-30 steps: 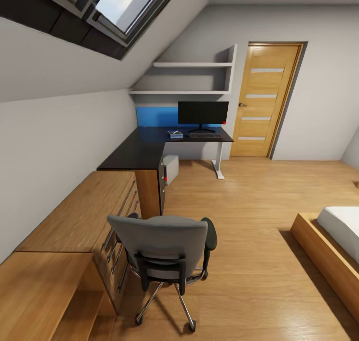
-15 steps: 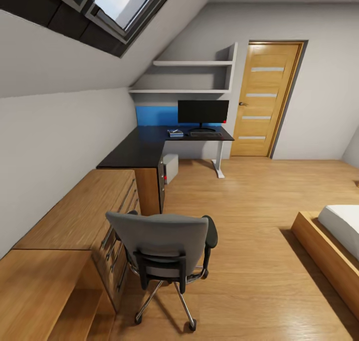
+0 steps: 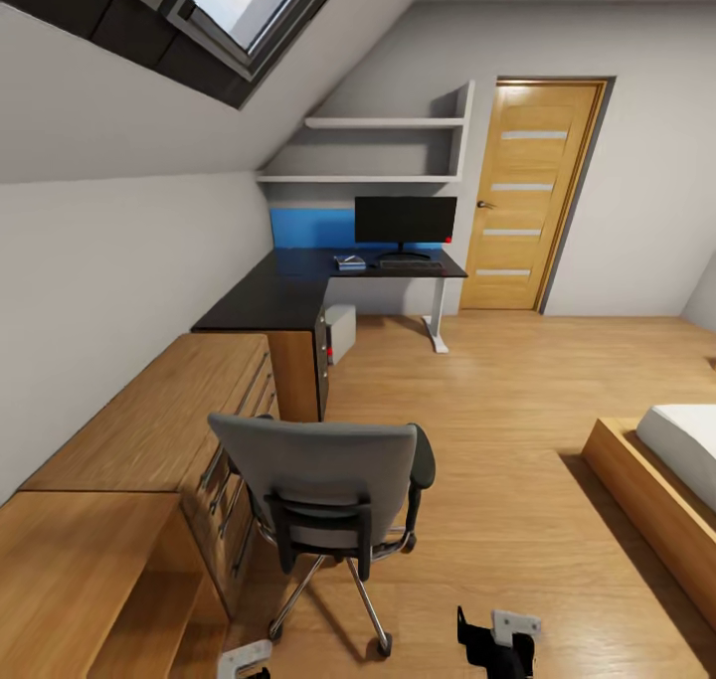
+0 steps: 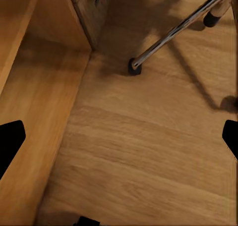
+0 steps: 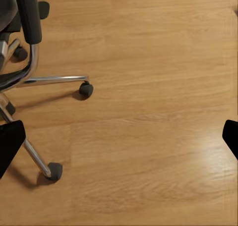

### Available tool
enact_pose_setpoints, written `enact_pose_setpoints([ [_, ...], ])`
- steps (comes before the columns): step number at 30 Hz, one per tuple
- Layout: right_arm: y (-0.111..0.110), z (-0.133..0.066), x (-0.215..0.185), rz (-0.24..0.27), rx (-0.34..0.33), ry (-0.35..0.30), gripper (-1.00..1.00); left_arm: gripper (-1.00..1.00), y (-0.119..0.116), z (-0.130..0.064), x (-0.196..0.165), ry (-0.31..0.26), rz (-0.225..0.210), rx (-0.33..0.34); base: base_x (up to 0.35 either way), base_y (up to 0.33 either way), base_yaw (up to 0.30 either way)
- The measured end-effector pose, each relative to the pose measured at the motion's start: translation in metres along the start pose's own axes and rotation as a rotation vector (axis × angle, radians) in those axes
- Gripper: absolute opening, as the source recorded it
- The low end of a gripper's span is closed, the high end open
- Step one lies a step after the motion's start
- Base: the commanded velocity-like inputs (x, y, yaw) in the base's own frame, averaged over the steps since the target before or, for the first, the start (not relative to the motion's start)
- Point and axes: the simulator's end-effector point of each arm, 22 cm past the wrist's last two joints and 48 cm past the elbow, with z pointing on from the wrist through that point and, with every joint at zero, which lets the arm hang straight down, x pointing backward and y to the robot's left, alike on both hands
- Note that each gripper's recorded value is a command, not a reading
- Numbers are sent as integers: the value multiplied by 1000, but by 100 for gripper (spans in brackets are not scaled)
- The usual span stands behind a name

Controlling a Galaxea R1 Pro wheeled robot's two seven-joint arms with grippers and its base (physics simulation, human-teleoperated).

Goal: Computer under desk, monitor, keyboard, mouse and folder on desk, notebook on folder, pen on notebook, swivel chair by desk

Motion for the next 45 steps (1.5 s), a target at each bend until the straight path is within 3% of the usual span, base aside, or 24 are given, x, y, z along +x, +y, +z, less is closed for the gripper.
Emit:
enact_pose_setpoints([
  [4, 6, 14, -9, -1, -2, 11, 100, 100, -1, 9, 1, 20, 6, -1, 0, 0, 0],
  [8, 16, 20, -8, -7, -17, 13, 100, 100, 13, 17, 38, 94, 8, -11, 0, 0, 0],
  [11, 12, 20, 4, -18, -9, 27, 100, 100, 26, 25, 42, 91, 4, -3, 0, 0, 0],
  [13, 2, 18, 12, -24, 8, 8, 100, 100, 26, 30, 44, 87, 0, 41, 0, 0, 0],
  [17, 2, 19, 19, -24, 6, -3, 100, 100, 25, 36, 47, 82, -2, 53, 0, 0, 0],
  [21, 13, 19, 30, -17, -6, 4, 100, 100, 23, 41, 54, 87, 4, 57, 0, 0, 0],
  [45, 14, 42, 66, -17, -6, 5, 100, 100, 18, 73, 83, 93, 3, 62, 0, 0, 0],
])
